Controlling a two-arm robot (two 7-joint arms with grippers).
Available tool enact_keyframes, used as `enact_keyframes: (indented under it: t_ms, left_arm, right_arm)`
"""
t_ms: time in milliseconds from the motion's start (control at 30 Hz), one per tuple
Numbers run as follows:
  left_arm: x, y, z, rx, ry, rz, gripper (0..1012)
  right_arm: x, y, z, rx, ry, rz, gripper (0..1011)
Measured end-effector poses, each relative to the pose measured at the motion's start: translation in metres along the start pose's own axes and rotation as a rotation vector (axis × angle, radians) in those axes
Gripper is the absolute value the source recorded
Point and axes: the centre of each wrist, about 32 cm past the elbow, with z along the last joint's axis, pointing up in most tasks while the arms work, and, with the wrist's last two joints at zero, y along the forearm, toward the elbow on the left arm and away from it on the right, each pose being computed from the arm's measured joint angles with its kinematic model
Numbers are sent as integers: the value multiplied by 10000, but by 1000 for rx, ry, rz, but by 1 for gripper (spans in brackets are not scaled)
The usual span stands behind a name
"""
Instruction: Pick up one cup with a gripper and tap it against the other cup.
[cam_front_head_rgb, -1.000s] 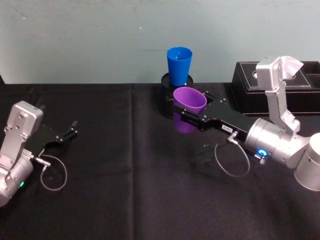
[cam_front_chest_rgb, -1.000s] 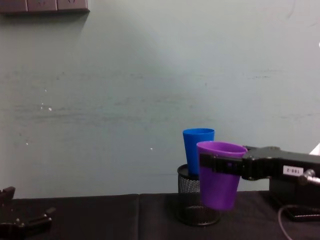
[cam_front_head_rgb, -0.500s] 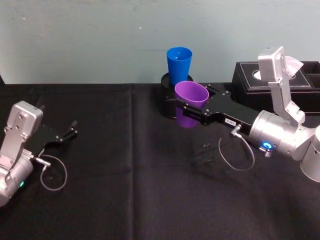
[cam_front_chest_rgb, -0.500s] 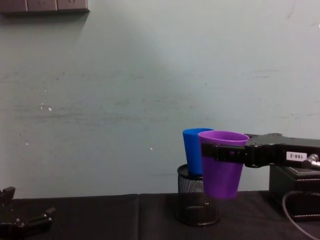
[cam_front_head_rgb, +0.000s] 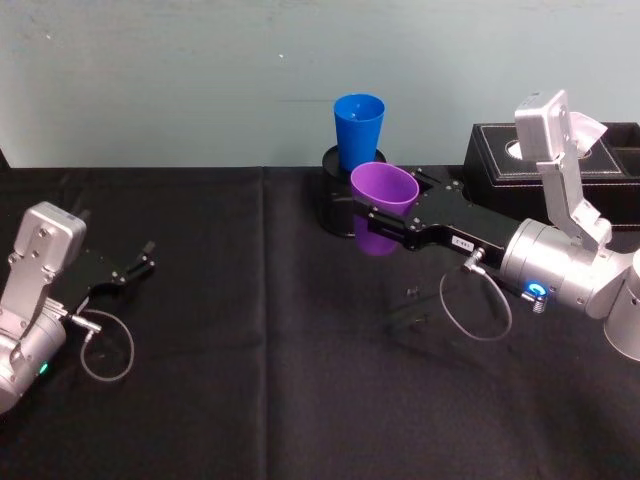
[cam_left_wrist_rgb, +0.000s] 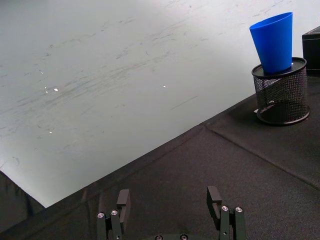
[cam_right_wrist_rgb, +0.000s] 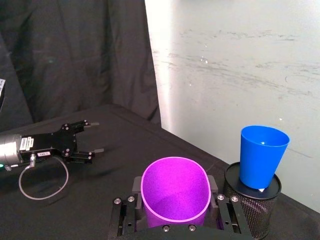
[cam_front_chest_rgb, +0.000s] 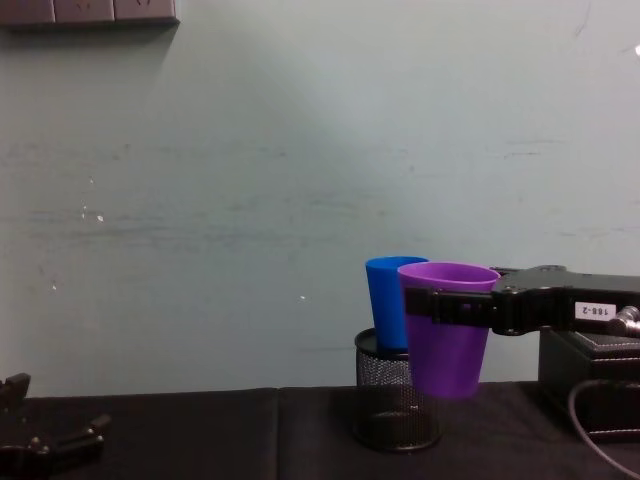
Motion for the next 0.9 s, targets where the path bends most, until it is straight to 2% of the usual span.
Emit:
enact_keyframes:
  t_ms: [900]
  left_arm:
    - [0,0,0,0,0,0,1000]
  right_arm:
    - [1,1,2,2,0,0,724]
